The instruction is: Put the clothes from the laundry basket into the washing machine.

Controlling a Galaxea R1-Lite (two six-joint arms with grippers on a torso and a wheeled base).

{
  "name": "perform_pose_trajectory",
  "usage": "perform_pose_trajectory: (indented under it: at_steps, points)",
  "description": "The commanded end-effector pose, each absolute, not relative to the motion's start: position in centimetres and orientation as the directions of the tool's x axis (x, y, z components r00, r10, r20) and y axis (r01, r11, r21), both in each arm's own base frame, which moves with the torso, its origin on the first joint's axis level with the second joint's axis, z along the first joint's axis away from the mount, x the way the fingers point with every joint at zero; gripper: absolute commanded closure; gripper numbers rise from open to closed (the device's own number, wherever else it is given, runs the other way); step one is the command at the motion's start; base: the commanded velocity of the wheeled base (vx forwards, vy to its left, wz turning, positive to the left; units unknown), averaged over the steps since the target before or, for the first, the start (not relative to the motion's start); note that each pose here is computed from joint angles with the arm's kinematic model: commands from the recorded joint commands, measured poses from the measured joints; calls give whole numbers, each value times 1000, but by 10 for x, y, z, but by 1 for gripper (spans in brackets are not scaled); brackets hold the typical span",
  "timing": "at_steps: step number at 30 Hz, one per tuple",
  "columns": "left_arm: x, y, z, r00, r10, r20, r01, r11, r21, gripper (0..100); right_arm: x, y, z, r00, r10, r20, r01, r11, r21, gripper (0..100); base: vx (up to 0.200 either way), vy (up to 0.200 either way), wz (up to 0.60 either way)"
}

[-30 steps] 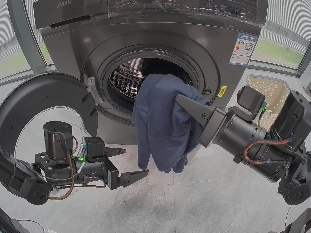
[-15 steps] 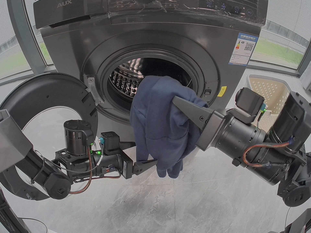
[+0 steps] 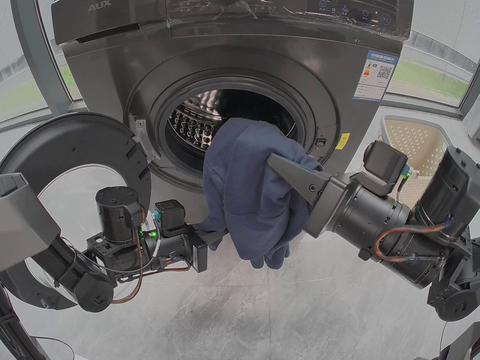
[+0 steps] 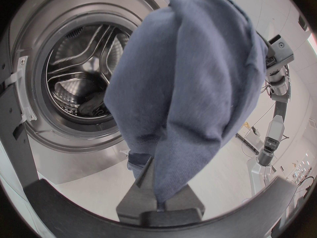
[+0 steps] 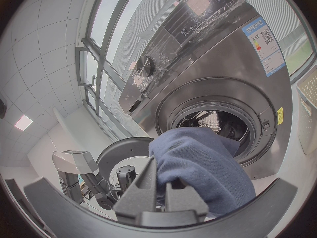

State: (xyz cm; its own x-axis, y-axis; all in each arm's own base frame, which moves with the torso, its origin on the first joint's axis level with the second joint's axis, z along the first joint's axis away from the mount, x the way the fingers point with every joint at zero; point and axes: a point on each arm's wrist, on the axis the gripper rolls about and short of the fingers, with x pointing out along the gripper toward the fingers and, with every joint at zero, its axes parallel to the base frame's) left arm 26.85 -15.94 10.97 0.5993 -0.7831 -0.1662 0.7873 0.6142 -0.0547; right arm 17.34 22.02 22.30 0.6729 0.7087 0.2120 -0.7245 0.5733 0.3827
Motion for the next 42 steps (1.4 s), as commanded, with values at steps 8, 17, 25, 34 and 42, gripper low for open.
perform_pose_trajectory:
  at_steps: [8, 17, 25, 34, 42]
  points:
    - [184, -124, 142, 577, -817, -10, 816, 577, -32, 100, 189, 230, 197, 695, 707, 126, -695, 617, 370, 100, 0, 0, 0]
    - [156, -110, 169, 559, -822, 109, 828, 561, -12, 100, 192, 229, 171, 668, 742, 58, -713, 616, 334, 0, 0, 0, 0]
    - [170, -118, 179, 606, -781, 154, 792, 610, -26, 100, 186, 211, 143, 661, 747, -67, -707, 650, 278, 0, 0, 0, 0]
    - [176, -121, 187, 632, -752, 188, 772, 632, -66, 100, 181, 197, 123, 667, 730, -150, -689, 681, 249, 0, 0, 0, 0]
    - [173, -119, 194, 622, -749, 228, 776, 628, -54, 100, 185, 199, 118, 669, 725, -165, -691, 688, 222, 0, 0, 0, 0]
